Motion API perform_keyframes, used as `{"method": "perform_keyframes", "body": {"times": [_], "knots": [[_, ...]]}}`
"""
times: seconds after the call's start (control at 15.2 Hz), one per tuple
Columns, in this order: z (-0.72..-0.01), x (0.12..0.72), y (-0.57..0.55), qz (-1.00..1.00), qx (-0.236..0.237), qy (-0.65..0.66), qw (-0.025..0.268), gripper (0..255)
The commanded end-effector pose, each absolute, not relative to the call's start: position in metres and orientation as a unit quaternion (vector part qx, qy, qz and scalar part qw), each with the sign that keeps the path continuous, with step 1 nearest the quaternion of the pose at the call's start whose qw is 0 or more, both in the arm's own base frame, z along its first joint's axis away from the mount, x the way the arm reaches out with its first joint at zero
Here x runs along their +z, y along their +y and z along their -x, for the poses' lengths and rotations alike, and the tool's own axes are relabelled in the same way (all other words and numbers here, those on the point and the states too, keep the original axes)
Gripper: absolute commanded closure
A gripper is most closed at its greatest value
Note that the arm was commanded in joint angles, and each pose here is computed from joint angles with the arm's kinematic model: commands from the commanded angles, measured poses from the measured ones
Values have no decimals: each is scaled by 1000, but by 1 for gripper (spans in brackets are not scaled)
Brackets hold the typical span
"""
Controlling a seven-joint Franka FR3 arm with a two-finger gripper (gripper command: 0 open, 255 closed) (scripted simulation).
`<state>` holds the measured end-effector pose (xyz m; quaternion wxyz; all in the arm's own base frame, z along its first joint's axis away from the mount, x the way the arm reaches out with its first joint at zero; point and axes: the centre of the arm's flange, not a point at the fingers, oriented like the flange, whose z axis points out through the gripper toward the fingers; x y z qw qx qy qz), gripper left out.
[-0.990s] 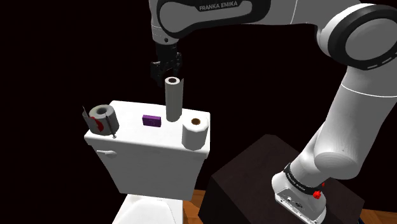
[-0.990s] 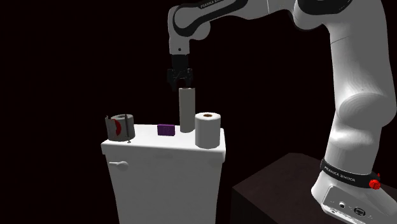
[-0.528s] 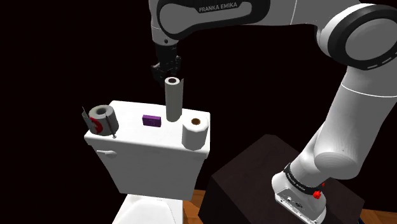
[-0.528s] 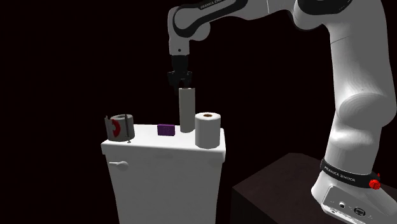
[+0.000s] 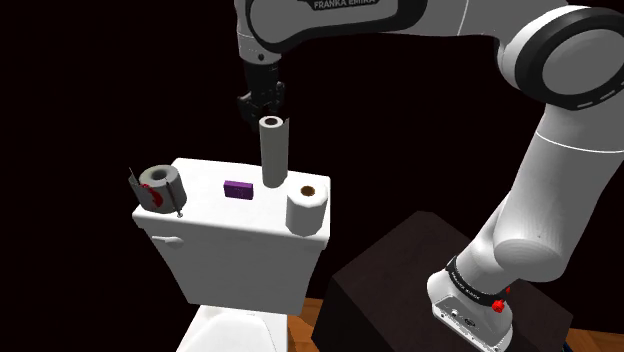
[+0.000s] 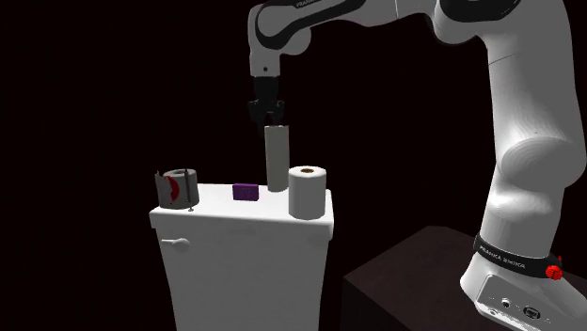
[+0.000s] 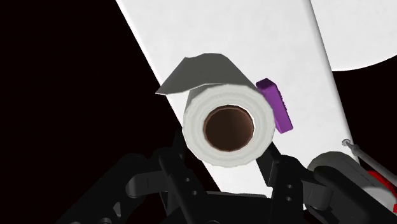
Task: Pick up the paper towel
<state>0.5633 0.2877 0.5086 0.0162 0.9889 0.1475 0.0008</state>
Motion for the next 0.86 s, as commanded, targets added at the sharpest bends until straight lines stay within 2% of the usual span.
{"method": "perform_keyframes", "body": {"times": [0.0, 0.79], "knots": [[-563, 520, 288, -989, 1, 147, 16, 255], [-563, 573, 288, -989, 1, 147, 16, 255]]}}
